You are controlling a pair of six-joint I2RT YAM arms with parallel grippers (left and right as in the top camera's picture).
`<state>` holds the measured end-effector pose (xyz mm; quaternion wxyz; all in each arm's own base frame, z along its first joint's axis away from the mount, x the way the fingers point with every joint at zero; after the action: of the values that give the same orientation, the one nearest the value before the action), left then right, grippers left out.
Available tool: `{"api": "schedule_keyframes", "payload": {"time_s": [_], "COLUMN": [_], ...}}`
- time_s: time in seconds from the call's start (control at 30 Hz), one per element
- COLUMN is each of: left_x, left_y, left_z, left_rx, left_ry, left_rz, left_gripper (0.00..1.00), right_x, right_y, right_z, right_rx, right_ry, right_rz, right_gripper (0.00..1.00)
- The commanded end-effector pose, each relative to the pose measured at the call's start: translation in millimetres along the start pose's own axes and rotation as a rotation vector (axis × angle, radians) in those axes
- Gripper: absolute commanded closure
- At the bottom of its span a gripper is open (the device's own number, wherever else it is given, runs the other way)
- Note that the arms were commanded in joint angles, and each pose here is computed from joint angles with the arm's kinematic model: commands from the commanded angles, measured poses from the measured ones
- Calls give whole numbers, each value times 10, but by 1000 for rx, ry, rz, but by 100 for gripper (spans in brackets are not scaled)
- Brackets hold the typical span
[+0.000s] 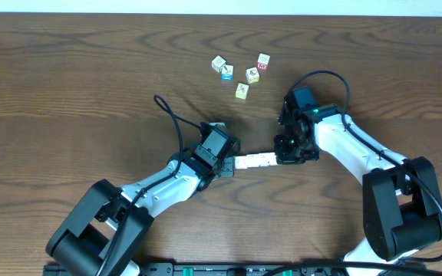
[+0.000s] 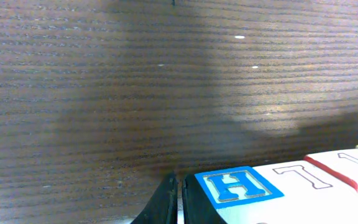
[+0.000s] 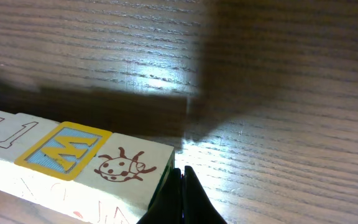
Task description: Lift 5 blocks
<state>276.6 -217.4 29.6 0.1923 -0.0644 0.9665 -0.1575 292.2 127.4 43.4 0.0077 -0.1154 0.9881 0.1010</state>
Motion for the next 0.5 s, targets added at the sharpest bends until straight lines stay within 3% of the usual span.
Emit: {"api": "schedule_keyframes", "payload": {"time_s": [0.0, 0.47], "left_x": [132, 68], "left_y": [-437, -509], "left_z": [-130, -236], "left_rx": [178, 210], "left_ry": [69, 47], "left_rz": [48, 14], "left_gripper": [93, 93], "right_x": [15, 14], "right_y": [549, 593], "right_z": [-97, -93], "right_rx": [-228, -236], "right_ry": [-11, -9], "right_rz": [-98, -68], "right_gripper": [99, 99]}}
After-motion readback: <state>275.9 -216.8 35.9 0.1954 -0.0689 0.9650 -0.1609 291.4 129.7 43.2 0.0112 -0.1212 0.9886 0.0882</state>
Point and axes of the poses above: each gripper's point midway between its finger pads, its own z axis out along the fingers, its own y axis along the line the jaws close on, x = y × z, the point moved 3 cm from there along -z, back along the fingers, and after that the axes turned 9 degrees about -z, right-handed, at the moved point
